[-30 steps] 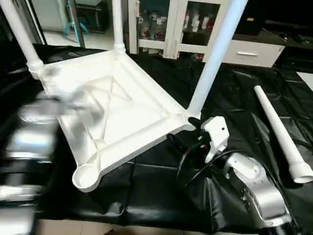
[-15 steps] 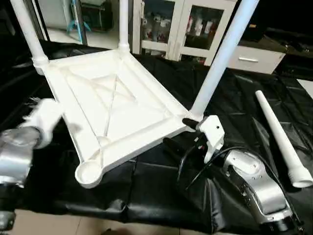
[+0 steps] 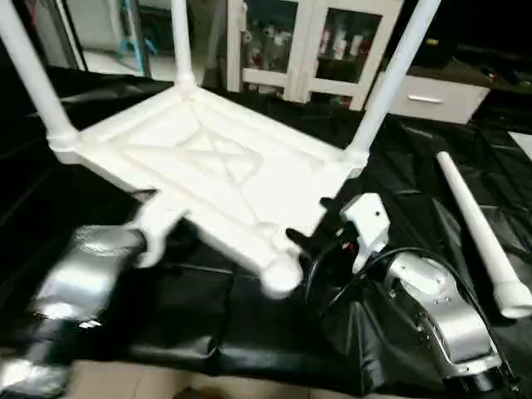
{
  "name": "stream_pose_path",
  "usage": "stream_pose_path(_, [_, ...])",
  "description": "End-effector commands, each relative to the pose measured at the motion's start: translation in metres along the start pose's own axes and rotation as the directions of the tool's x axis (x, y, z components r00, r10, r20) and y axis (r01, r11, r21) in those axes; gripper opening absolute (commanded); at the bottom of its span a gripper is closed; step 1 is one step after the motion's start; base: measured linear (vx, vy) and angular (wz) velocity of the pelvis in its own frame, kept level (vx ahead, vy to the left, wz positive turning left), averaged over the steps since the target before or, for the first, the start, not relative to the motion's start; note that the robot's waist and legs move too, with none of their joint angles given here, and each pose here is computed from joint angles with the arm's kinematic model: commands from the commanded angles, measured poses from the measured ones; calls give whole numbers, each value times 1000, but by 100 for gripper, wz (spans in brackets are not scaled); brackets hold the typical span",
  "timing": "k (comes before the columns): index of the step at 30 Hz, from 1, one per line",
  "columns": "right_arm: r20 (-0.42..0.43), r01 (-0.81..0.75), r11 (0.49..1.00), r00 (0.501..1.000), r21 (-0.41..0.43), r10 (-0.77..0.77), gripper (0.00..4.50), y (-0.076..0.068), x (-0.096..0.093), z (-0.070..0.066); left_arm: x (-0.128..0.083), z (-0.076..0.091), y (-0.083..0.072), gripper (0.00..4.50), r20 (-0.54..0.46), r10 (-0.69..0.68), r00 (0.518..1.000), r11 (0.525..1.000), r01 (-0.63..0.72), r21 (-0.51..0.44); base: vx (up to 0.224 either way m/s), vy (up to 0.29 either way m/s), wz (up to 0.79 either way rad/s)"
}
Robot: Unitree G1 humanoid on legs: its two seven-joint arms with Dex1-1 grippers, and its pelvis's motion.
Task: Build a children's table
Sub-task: Rotate table base
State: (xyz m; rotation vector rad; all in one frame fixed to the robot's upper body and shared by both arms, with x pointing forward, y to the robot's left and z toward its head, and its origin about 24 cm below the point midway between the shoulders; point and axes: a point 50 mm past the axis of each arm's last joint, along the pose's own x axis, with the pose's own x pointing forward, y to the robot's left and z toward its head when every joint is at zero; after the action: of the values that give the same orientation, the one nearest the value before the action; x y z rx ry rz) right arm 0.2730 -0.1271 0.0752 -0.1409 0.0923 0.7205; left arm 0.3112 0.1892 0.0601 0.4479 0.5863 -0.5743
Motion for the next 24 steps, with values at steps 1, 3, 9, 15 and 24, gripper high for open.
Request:
stream_pose_path(1, [15,45,999,999,-7,-45,450,-10,-4,3,9,11,-1,165,34,49,998,998,-50,37,0,0,0])
stream_pose_path(3, [24,48,999,999,-6,-47,450,-11,-6,5,14,19,-3,165,71,65,995,998,-66,18,0,0,0])
stream_pose_path(9, [35,48,999,998,-14,-47,450,-15,-8,7,20,27,-15,165,96,6,995,999,-9,31,0,0,0])
stream_pose_path(15, [56,63,998,996,-8,-62,450,-18,-12,11,-2,27,-21,165,159,-95,983,995,93,21,0,0,0])
stream_pose_path(24, [137,204,974,967,101,-217,450,-26,-12,26,-48,33,-2,165,431,-13,902,981,95,-171,0,0,0])
